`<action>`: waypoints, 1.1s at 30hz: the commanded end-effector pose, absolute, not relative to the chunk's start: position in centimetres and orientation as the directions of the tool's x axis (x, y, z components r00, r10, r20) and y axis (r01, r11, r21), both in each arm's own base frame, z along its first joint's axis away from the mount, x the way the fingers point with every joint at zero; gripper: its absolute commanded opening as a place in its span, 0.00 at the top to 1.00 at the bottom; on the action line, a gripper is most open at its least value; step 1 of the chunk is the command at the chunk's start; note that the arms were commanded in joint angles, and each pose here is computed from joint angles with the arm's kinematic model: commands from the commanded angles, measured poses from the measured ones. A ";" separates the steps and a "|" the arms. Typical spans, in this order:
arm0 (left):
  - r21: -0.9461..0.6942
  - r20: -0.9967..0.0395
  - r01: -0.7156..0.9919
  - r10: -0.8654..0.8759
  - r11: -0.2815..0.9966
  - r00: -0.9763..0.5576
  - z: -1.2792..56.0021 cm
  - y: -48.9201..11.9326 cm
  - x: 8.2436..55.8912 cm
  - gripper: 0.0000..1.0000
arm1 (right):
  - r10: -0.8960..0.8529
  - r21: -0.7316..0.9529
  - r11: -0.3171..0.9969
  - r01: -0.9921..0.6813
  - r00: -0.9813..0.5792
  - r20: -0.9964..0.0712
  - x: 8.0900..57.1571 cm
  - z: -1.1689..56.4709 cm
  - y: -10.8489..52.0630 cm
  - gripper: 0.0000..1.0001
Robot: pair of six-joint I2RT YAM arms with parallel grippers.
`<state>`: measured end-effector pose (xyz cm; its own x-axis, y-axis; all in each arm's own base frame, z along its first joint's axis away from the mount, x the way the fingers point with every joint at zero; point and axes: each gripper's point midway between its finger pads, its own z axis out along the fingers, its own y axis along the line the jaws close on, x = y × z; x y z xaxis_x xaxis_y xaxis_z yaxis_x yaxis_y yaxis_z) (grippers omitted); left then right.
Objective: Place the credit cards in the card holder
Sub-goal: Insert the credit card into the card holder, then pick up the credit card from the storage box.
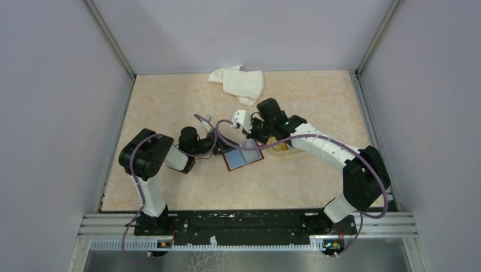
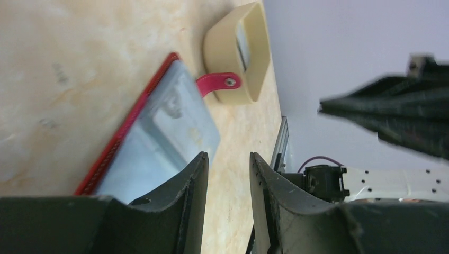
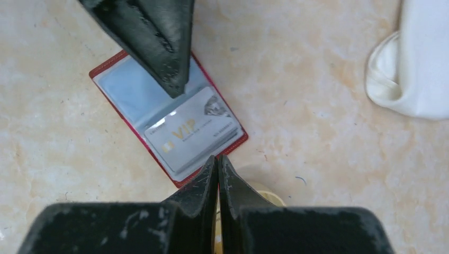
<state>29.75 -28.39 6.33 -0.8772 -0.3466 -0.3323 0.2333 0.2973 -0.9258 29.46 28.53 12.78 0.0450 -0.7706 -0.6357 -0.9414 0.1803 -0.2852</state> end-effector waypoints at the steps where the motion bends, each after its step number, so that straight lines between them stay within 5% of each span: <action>1: -0.853 -0.510 0.424 -0.312 0.304 -0.802 10.1 -28.2 29.3 0.60 | -0.581 -0.203 0.254 -0.946 0.019 -0.814 30.5 20.2 27.0 0.98; 5: -0.733 -0.669 0.555 -0.270 0.393 -0.693 12.2 -27.2 29.3 0.60 | -0.416 -0.128 0.355 -0.926 -0.033 -0.909 32.0 24.2 23.3 0.85; 8: -0.609 -0.781 0.616 -0.246 0.500 -0.574 13.8 -25.5 29.6 0.59 | -0.283 -0.069 0.425 -0.903 -0.061 -0.957 33.0 26.5 20.4 0.63; 12: -0.473 -0.873 0.595 -0.255 0.650 -0.416 15.8 -22.3 30.0 0.41 | -0.164 0.084 0.444 -0.892 -0.173 -0.971 33.4 26.4 18.3 0.38; 16: -0.371 -0.925 0.516 -0.257 0.772 -0.281 15.9 -18.9 30.5 0.02 | -0.176 0.253 0.402 -0.880 -0.345 -0.922 33.2 24.1 18.6 0.36; 20: -0.386 -0.917 0.430 -0.288 0.816 -0.276 14.5 -17.2 30.5 0.01 | -0.172 0.387 0.407 -0.827 -0.486 -0.857 33.7 20.5 18.4 0.36; 33: -0.427 -0.897 0.468 -0.300 0.773 -0.323 14.1 -18.2 29.4 0.01 | -0.260 0.415 0.636 -0.651 -0.687 -0.679 35.8 10.6 13.7 0.37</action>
<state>29.79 -18.12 13.11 -0.3552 -0.2929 -0.8877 0.4418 0.7843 -0.4356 34.77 14.64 10.91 -0.6936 -0.2332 -0.6816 -0.6545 0.5992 0.4610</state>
